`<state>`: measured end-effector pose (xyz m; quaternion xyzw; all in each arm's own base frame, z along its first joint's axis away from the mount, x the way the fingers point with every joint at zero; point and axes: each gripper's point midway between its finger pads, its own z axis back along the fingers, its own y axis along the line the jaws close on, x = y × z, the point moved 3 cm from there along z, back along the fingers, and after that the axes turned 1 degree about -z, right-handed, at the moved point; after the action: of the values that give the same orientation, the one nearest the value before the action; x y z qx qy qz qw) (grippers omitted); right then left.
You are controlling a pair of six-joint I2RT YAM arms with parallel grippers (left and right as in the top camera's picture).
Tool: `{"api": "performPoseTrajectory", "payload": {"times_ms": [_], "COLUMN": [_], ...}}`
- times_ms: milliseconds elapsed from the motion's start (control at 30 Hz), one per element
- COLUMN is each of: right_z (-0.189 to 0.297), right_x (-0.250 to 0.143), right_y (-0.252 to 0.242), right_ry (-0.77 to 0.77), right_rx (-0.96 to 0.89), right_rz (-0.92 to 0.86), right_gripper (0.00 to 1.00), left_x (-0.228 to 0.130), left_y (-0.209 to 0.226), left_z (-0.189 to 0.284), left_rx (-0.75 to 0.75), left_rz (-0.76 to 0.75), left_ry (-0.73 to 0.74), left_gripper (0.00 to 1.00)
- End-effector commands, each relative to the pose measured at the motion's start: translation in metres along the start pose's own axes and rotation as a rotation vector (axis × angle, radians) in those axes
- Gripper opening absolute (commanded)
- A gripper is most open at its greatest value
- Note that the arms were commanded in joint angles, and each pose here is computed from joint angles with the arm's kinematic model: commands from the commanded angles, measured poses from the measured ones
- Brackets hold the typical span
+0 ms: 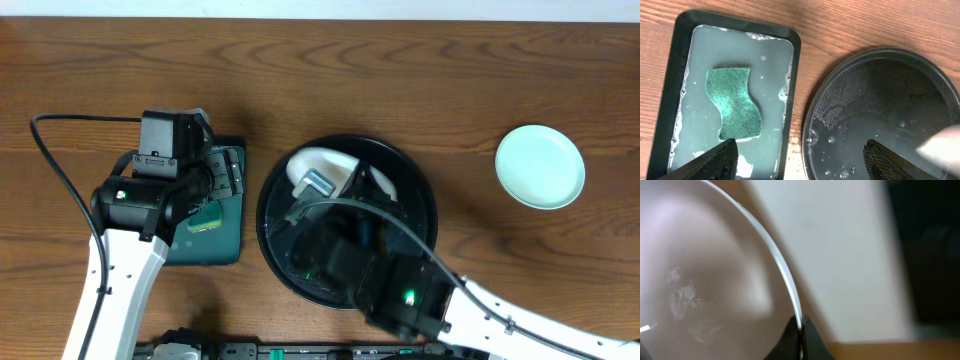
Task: Clean dirty plates on tray and stack at the side
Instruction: 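Carry the white plate right toward the pale green plate stack, then lower the white plate onto the stack and open the right gripper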
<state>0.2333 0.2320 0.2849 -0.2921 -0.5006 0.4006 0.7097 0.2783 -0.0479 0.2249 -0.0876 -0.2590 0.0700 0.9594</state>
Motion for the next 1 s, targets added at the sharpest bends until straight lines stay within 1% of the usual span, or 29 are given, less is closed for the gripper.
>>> {"api": "performPoseTrajectory", "payload": {"times_ms": [0, 33, 67, 133, 200, 300, 400, 533, 667, 733, 967], "right_z": [-0.014, -0.021, -0.027, -0.042, -0.055, -0.076, -0.101, -0.126, -0.14, -0.141, -0.12], "right_x": [-0.008, -0.018, -0.027, -0.046, -0.061, -0.076, -0.096, -0.14, -0.197, -0.232, -0.336], "right_y": [0.055, 0.063, 0.067, 0.069, 0.065, 0.048, 0.021, -0.016, -0.05, -0.069, -0.113], "right_ry": [0.089, 0.178, 0.247, 0.379, 0.457, 0.507, 0.538, 0.607, 0.683, 0.724, 0.847], "right_rx": [0.488, 0.549, 0.571, 0.568, 0.544, 0.499, 0.419, 0.285, 0.173, 0.083, -0.203], "right_rz": [-0.492, -0.61, -0.684, -0.805, -0.888, -1.018, -1.198, -1.399, -1.556, -1.628, -1.822], "right_gripper": [0.02, 0.01, 0.02, 0.01, 0.01, 0.02, 0.01, 0.01, 0.01, 0.01, 0.01], "left_x": [-0.006, -0.007, -0.007, -0.007, -0.007, -0.007, -0.008, -0.008, -0.008, -0.008, -0.008], "left_y": [0.001, 0.001, 0.001, 0.001, 0.001, 0.001, 0.001, 0.001, 0.001, 0.001, 0.001], "left_z": [-0.005, -0.005, -0.005, -0.005, -0.005, -0.005, -0.005, -0.005, -0.005, -0.005, -0.005], "left_rx": [0.001, 0.002, 0.003, 0.004, 0.004, 0.004, 0.004, 0.004, 0.005, 0.005, 0.005], "left_rz": [-0.01, -0.01, -0.01, -0.01, -0.01, -0.01, -0.01, -0.01, -0.01, -0.01, -0.01], "left_ry": [0.027, 0.03, 0.032, 0.034, 0.034, 0.034, 0.034, 0.036, 0.039, 0.039, 0.038], "left_gripper": [0.8, 0.8, 0.8, 0.8, 0.81, 0.8, 0.81, 0.81, 0.8, 0.8, 0.8]}}
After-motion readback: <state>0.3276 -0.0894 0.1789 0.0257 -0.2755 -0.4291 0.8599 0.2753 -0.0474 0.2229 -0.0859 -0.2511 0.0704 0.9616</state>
